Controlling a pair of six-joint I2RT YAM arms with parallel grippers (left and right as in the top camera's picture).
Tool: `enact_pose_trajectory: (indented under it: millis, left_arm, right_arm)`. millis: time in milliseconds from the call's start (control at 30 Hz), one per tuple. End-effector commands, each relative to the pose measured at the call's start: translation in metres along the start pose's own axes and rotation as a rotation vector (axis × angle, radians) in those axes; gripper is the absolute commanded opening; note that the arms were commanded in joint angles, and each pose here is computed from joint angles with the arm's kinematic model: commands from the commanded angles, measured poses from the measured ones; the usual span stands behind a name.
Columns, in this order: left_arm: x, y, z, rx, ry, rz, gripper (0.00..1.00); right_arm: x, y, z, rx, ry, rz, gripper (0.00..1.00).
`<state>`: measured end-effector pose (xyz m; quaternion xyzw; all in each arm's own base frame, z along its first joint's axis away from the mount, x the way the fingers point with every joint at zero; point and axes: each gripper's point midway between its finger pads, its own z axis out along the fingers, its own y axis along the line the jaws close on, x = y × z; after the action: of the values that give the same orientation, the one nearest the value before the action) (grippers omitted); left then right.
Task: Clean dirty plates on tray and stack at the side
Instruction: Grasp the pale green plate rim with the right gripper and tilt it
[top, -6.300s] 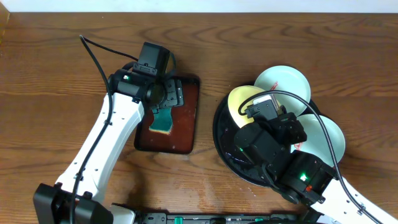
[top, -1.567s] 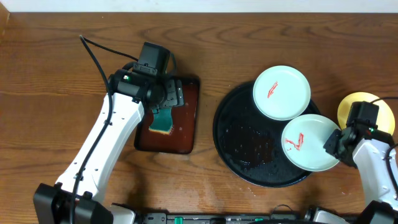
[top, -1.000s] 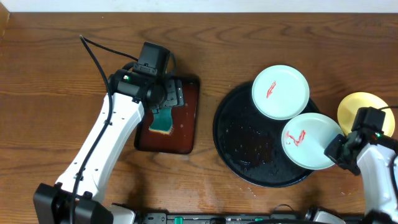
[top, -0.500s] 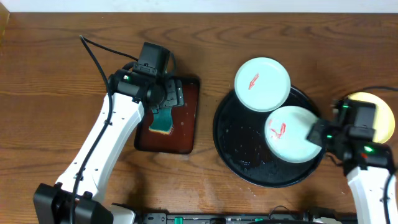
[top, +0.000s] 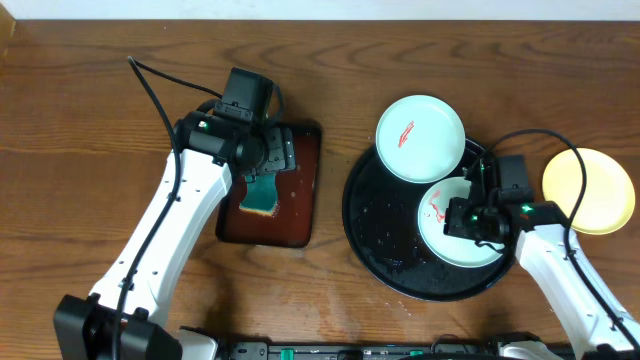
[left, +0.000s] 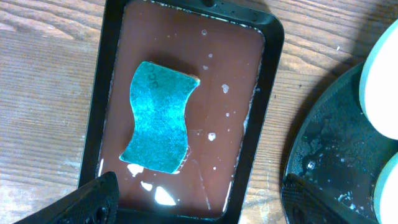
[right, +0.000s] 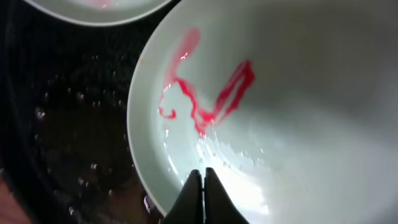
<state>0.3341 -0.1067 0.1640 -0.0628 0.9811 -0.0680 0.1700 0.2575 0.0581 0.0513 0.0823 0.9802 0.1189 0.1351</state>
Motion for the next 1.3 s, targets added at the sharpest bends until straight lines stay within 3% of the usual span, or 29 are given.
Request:
enact_pose_trajectory:
  millis: [0, 133, 300, 500, 867, 1167, 1267]
  left_arm:
    - [-0.001, 0.001, -0.004, 0.004, -0.008, -0.002, 0.84]
    - [-0.001, 0.001, -0.004, 0.005, -0.008, -0.002, 0.84]
    - [-0.001, 0.001, -0.004, 0.005, -0.008, -0.002, 0.84]
    - [-0.001, 0.001, -0.004, 0.005, -0.008, -0.002, 0.84]
    - [-0.001, 0.001, -0.004, 0.005, -0.008, -0.002, 0.84]
    - [-0.001, 0.001, -0.004, 0.005, -0.008, -0.002, 0.84]
    - [-0.001, 0.001, -0.004, 0.005, -0.008, -0.002, 0.84]
  right_arm:
    - [-0.027, -0.003, -0.033, 0.001, -0.103, 0.016, 0.15]
    - [-0.024, -0.037, -0.051, 0.056, -0.115, 0.196, 0.33]
    - [-0.009, -0.087, -0.046, 0.167, -0.071, 0.379, 0.38]
    - [0.006, -0.102, -0.020, 0.162, 0.007, 0.460, 0.30]
    - [0.022, -0.124, -0.006, 0.285, 0.098, 0.454, 0.32]
    - [0.031, -0.116, 0.010, 0.214, 0.095, 0.458, 0.20]
    - [0.034, -0.119, 0.015, 0.221, 0.087, 0.463, 0.11]
